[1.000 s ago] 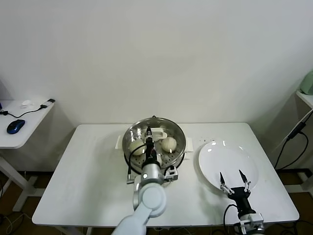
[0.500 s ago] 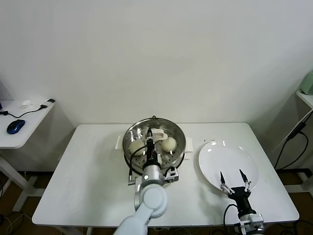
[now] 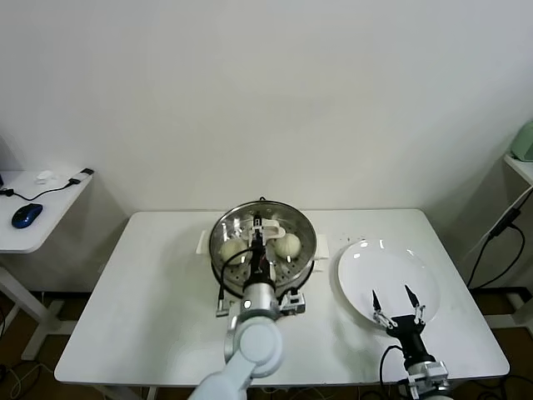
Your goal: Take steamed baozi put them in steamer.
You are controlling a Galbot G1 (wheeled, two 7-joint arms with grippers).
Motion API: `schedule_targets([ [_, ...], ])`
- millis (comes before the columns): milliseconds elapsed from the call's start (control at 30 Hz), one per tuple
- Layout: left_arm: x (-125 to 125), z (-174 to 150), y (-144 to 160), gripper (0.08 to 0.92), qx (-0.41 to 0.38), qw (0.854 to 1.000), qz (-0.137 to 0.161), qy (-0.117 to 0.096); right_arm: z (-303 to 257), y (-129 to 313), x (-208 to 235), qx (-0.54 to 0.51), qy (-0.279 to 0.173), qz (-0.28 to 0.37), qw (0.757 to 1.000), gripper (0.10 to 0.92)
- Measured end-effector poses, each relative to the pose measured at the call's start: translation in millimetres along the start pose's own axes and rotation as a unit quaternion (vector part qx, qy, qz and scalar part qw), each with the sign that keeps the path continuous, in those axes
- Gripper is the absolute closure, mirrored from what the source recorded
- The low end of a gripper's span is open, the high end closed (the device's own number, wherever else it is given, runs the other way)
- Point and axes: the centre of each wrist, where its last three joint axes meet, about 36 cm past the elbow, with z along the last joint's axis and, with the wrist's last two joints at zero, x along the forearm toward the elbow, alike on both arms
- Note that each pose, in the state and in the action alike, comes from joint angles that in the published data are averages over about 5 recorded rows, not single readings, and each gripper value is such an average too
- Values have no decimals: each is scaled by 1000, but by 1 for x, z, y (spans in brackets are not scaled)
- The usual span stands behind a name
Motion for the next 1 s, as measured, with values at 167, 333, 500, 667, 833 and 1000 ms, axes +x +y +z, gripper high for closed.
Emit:
schedule_targets([
  [167, 13, 11, 11, 331, 25, 1000, 5, -12, -2, 2, 0, -5, 6, 1, 1000, 200],
  [333, 23, 32, 23, 203, 75, 997, 0, -6, -6, 4, 0, -12, 4, 9, 1000, 200],
  [500, 25, 71, 35, 178, 167, 986, 2, 32, -9, 3, 2, -18, 1, 17, 1000, 200],
  [667, 21, 135, 40, 177, 276, 957, 33, 86, -10, 0, 2, -27, -3, 29, 999, 200],
  [833, 25, 204, 29, 177, 381, 919, 63, 81, -12, -3, 1, -36, -5, 38, 999, 200],
  [1000, 36, 252, -1, 177, 487, 870, 71, 30, -11, -5, 0, -49, -2, 42, 998, 200],
])
